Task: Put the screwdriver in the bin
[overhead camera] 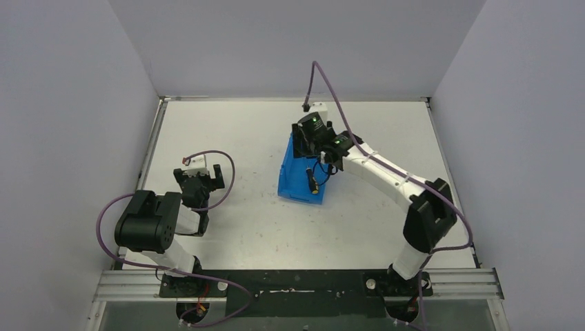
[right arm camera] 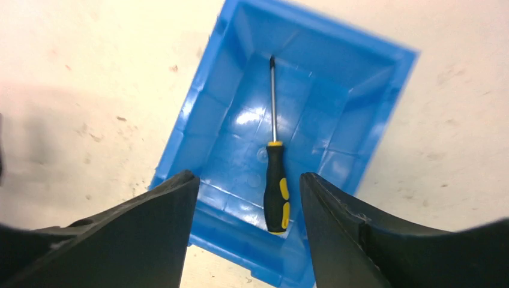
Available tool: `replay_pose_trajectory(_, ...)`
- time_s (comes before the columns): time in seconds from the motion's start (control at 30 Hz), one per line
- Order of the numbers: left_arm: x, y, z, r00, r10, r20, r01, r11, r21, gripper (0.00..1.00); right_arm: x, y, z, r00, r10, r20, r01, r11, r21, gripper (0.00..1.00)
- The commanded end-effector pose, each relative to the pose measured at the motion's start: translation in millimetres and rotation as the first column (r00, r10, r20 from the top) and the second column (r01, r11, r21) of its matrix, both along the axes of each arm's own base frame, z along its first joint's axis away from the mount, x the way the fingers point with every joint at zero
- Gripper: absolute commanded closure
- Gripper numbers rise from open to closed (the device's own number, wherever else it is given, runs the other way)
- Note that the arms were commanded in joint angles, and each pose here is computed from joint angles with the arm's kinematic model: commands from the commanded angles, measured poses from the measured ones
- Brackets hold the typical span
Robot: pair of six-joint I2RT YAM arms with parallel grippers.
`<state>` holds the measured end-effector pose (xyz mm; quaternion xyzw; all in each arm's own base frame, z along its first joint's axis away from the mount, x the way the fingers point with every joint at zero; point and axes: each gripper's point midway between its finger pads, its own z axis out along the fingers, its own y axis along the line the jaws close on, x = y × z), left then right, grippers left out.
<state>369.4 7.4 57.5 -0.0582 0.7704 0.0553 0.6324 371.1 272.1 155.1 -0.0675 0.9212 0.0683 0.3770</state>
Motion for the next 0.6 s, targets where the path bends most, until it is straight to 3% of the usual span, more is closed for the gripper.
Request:
replay_pose_trajectory(0.0, 10, 0, 17, 0.998, -0.005, 0.057, 0.005, 1.000, 0.001, 0.03, 5, -43, 85, 0.972, -0.075, 0.221, 0.067, 0.997, 0.043, 0.27)
replay_pose_trajectory(0.07, 10, 0, 16, 0.998, -0.005, 0.057, 0.005, 1.000, 0.001, 0.03, 4, -72, 88, 0.962, -0.129, 0.241, 0.120, 0.991, 0.052, 0.06)
replay_pose_trajectory(0.1, 10, 0, 16, 0.998, -0.006, 0.056, 0.006, 1.000, 0.001, 0.03, 3, -87, 88, 0.958, -0.155, 0.241, 0.145, 0.988, 0.058, 0.01)
replay_pose_trajectory(0.37, 9, 0, 16, 0.998, -0.005, 0.055, 0.005, 1.000, 0.001, 0.03, -11, -209, 40, 0.901, -0.358, 0.245, 0.371, 0.928, -0.008, 0.00)
replay_pose_trajectory(0.57, 10, 0, 17, 0.998, -0.005, 0.057, 0.005, 1.000, 0.001, 0.03, -20, -262, -7, 0.855, -0.422, 0.302, 0.415, 0.905, 0.091, 0.00)
